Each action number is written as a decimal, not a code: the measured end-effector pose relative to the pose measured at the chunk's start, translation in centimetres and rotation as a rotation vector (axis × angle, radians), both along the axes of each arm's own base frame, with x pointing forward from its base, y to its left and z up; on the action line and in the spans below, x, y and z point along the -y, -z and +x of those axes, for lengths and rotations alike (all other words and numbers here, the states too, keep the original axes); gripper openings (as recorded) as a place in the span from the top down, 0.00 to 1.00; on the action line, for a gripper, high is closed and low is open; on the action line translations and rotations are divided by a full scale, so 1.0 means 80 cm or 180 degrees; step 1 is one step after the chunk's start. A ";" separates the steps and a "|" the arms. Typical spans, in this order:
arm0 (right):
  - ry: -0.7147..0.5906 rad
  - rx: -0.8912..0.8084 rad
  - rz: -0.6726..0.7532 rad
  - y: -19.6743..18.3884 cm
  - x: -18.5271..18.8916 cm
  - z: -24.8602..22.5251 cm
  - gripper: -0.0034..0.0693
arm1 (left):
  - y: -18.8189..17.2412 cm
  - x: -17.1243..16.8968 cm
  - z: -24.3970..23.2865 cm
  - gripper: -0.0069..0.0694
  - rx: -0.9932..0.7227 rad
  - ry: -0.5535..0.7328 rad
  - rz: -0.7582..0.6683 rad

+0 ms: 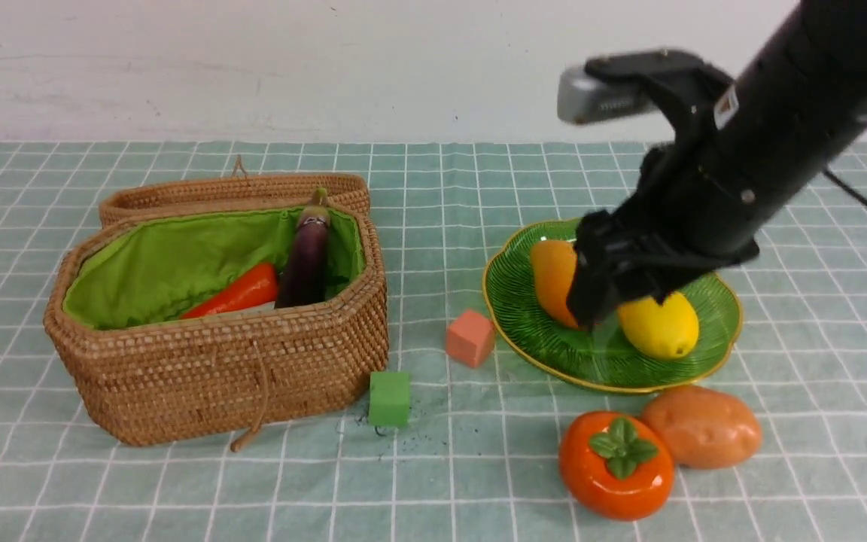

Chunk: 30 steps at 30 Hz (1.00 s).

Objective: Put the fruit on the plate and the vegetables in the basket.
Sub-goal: Grab a tomato with your right arm and place it on the plate on the right.

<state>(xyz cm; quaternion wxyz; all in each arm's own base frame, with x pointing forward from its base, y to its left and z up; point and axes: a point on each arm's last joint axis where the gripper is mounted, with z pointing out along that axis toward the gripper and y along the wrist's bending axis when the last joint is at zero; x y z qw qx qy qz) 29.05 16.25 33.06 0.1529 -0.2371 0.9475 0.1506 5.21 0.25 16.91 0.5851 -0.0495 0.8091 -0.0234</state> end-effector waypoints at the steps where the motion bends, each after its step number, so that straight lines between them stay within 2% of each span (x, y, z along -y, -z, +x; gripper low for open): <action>1: 0.0000 -0.0028 -0.0013 0.003 0.000 -0.001 0.16 | 0.000 0.000 0.000 0.60 0.0000 0.0000 0.0000; 5: 0.0316 -0.0526 -0.0159 0.064 0.012 -0.021 0.16 | 0.000 0.000 0.000 0.60 0.0000 0.0000 0.0000; 8: 0.0778 -0.0629 -0.0020 0.082 0.032 -0.031 0.16 | 0.000 0.000 0.000 0.60 0.0000 0.0000 0.0000; 9: 0.0785 -0.0609 0.0005 0.081 0.032 -0.031 0.16 | 0.000 0.000 0.000 0.60 0.0000 0.0000 0.0000; 11: 0.1121 -0.0644 0.0247 0.088 0.051 -0.035 0.16 | 0.000 0.000 0.000 0.60 0.0000 0.0000 0.0000; 18: 0.1738 -0.0766 0.1008 0.115 0.098 -0.041 0.16 | 0.000 0.000 0.000 0.60 0.0000 0.0000 0.0000; 21: 0.1860 -0.0747 0.1360 0.136 0.108 -0.047 0.16 | 0.000 0.000 0.000 0.60 0.0000 0.0000 0.0000; 30: 0.1926 -0.0575 0.1718 0.181 0.107 -0.047 0.16 | 0.000 0.000 0.000 0.60 0.0000 0.0000 0.0000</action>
